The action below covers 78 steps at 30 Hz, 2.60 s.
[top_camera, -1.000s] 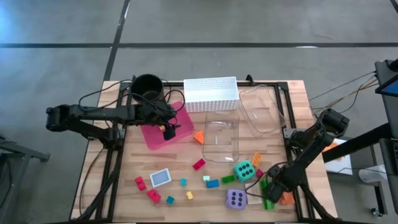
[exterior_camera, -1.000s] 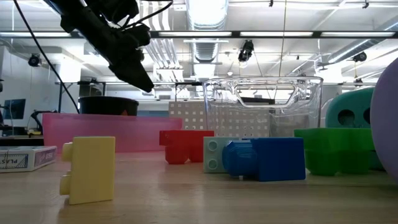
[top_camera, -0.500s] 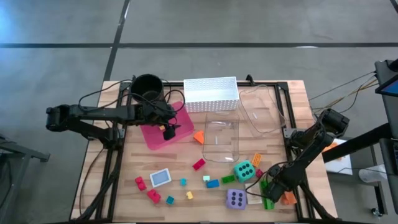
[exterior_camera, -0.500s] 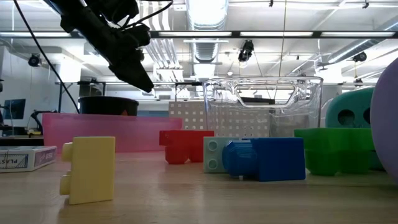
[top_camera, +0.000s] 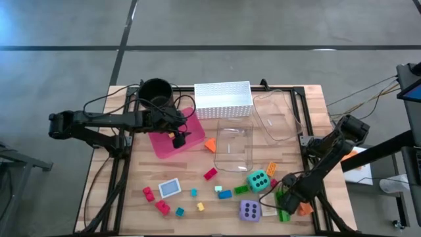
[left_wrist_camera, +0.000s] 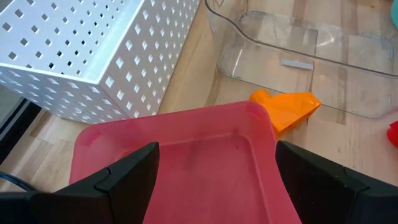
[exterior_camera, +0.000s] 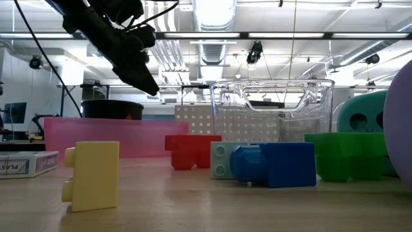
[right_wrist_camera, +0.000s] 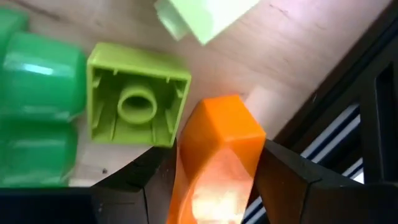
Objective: Pick & Place Toys
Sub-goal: Put the bottom large orange game piece into the top transparent bin
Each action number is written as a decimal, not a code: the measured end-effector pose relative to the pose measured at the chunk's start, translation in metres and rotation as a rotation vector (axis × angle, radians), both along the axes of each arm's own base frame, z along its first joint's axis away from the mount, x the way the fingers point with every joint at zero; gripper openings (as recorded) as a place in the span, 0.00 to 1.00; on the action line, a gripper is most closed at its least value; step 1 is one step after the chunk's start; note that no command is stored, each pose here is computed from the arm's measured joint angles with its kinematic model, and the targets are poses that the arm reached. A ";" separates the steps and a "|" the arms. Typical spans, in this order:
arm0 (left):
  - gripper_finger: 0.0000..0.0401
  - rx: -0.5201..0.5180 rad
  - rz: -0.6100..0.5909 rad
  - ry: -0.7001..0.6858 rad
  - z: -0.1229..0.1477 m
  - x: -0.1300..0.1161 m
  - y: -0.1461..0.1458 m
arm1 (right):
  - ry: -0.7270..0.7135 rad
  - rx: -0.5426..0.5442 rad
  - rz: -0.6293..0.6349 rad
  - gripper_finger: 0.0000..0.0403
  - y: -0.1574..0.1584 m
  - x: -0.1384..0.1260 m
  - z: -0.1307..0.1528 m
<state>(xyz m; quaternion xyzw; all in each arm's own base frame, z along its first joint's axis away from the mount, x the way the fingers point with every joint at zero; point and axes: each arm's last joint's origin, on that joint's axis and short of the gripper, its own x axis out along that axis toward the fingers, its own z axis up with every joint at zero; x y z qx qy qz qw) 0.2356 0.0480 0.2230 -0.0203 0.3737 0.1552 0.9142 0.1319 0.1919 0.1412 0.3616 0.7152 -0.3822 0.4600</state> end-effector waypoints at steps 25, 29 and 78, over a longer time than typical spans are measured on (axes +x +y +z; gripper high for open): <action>0.81 0.000 0.000 0.002 0.000 0.000 0.000 | -0.023 -0.045 -0.013 0.49 -0.004 -0.003 -0.002; 0.81 0.000 0.000 0.002 0.000 0.000 0.000 | -0.026 -0.042 -0.007 0.49 -0.004 -0.003 -0.002; 0.81 0.000 0.000 0.001 0.000 0.000 0.000 | -0.196 -0.015 0.073 0.31 -0.008 -0.001 0.013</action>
